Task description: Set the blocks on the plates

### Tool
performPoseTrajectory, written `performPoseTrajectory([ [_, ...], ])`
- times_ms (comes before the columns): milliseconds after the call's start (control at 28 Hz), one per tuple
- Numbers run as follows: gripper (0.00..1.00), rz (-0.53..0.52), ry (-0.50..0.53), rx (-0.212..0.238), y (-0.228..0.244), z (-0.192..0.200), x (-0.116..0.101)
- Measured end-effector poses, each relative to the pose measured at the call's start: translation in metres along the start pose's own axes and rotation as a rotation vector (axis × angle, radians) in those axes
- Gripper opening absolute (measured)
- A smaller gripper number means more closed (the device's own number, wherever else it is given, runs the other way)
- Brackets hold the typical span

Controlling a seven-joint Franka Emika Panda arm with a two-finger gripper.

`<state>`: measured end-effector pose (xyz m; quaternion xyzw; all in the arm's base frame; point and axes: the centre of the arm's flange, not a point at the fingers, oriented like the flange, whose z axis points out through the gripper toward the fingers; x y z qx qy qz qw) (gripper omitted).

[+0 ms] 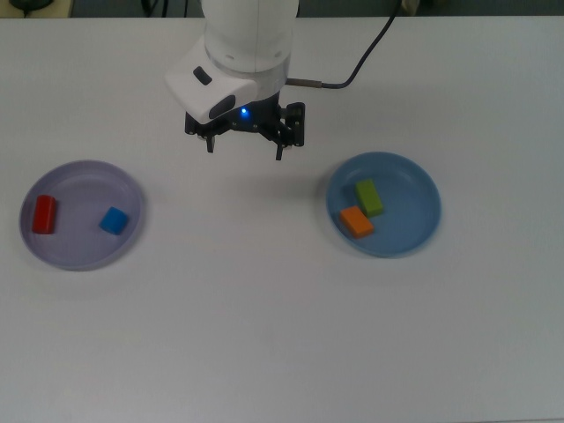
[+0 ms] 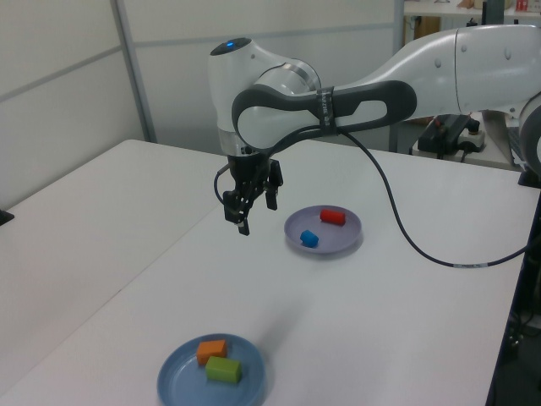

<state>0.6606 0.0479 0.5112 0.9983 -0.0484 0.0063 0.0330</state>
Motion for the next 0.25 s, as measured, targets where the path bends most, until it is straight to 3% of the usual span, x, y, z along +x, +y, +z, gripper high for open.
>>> performPoseTrajectory([
  [250,1.0,0.0,-0.002,0.0,0.0004,0.0009,-0.0001],
])
